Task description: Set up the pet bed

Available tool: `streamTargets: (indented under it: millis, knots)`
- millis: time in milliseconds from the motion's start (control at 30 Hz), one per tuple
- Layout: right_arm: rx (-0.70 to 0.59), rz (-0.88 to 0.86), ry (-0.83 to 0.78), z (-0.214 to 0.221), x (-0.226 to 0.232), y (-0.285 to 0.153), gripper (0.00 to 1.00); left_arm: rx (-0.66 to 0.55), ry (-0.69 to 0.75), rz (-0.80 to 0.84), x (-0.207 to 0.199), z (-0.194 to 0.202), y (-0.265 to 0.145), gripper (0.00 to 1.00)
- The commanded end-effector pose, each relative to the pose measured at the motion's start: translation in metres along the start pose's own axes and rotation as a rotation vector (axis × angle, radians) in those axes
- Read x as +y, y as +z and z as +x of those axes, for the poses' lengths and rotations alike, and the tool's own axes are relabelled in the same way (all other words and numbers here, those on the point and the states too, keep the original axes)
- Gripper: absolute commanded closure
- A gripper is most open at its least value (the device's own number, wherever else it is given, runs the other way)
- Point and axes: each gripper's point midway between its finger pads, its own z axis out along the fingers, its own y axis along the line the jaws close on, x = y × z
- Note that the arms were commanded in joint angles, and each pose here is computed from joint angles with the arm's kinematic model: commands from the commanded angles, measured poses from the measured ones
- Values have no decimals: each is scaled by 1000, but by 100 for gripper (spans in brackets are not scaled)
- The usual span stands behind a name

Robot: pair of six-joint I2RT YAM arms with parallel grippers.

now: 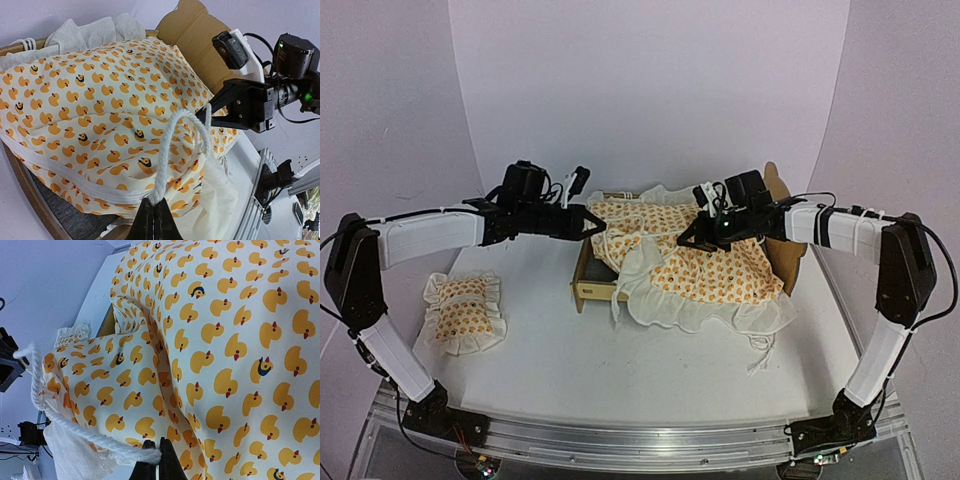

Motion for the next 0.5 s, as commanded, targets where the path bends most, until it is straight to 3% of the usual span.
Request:
streamTargets:
  millis: [0, 133, 467]
  knots:
    - [-74, -52, -42, -21, 21, -19, 100, -61, 100, -41, -1, -8, -14, 100]
    - [-74, -57, -35, -22, 21, -17, 100, -71, 118, -105, 9, -4, -18, 100]
    - [-76, -67, -30, -22, 22, -17, 100, -159, 255, -146, -4, -40, -38, 100]
